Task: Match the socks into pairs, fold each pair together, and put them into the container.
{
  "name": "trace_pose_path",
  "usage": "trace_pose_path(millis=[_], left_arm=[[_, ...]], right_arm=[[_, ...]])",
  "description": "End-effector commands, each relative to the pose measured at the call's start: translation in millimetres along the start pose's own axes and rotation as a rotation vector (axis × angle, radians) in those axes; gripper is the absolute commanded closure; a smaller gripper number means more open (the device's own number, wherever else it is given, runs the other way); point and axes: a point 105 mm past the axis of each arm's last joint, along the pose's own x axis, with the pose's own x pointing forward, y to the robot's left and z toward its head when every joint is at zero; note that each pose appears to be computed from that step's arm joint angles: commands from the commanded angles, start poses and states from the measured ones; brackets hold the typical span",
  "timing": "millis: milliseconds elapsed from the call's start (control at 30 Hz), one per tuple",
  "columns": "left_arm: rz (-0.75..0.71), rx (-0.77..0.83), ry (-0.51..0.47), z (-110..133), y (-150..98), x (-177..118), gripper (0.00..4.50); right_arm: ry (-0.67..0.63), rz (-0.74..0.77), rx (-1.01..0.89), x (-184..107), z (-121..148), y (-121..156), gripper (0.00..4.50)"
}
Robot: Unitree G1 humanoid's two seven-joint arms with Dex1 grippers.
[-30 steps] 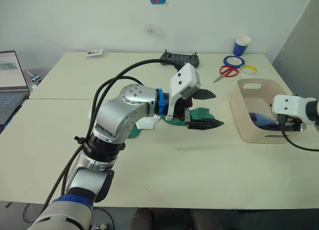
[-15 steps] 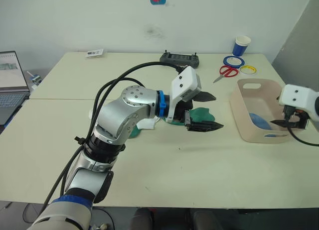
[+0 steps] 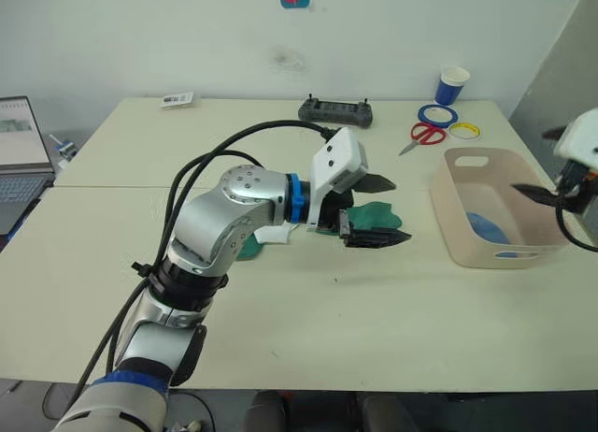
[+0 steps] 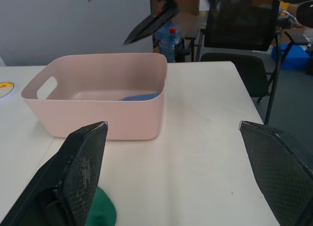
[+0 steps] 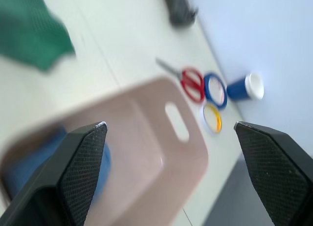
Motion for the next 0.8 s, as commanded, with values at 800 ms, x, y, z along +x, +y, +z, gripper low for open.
trace_pose_path(millis=[800], left_arm=[[0.752, -0.228, 0.215, -173, -25, -181, 0.00]], right_arm=[[-0.246, 0.013, 0.459, 41, -1, 214, 0.02]])
